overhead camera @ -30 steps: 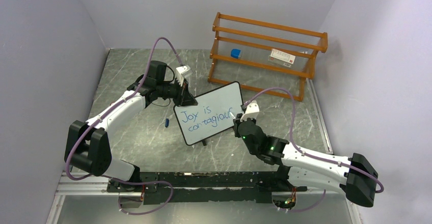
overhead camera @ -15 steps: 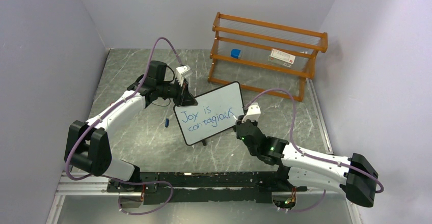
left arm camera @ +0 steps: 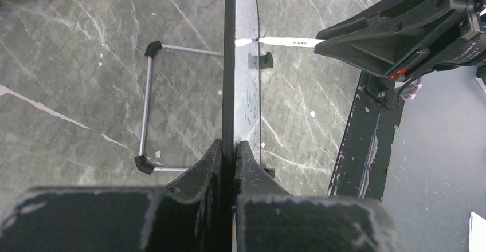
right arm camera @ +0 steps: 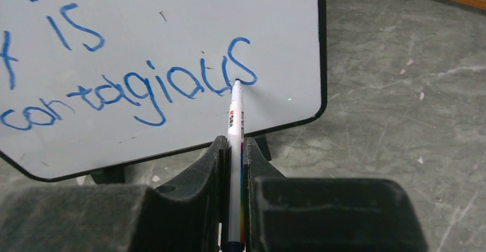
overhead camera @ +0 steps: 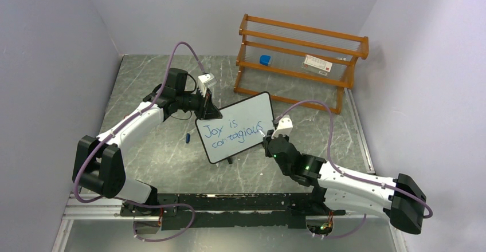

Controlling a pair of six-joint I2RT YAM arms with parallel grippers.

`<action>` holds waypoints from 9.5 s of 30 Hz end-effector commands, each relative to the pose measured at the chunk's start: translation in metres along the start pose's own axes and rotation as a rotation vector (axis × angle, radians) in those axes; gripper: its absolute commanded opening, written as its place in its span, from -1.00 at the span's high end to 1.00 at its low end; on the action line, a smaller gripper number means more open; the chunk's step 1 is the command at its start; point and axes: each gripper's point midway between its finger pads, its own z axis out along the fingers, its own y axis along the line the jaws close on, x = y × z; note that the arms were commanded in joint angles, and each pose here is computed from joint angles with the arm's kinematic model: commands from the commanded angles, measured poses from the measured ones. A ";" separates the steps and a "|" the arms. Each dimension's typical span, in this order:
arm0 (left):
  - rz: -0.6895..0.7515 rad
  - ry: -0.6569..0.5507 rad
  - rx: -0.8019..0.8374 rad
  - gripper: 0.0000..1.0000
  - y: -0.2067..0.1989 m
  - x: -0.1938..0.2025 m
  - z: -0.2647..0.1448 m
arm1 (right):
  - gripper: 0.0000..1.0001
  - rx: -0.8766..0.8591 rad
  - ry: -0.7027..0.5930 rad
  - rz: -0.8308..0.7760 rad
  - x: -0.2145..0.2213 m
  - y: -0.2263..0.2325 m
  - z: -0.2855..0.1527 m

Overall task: Write a sentence on the whiteboard
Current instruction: Write a sentence on the whiteboard, then close the whiteboard marker at the center of the board.

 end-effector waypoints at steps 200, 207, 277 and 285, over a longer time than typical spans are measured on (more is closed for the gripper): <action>-0.691 -0.983 -0.137 0.90 -0.065 -0.114 -0.160 | 1.00 -0.801 -0.707 0.303 -0.187 0.113 -0.104; -0.730 -0.984 -0.084 0.90 -0.083 -0.110 -0.126 | 1.00 -0.793 -0.690 0.343 -0.175 0.120 -0.094; -0.828 -0.957 0.047 0.90 -0.117 -0.109 -0.091 | 1.00 -0.768 -0.705 0.402 -0.171 0.124 -0.086; -0.791 -0.959 0.080 0.90 -0.131 -0.108 -0.082 | 1.00 -0.748 -0.734 0.475 -0.175 0.119 -0.082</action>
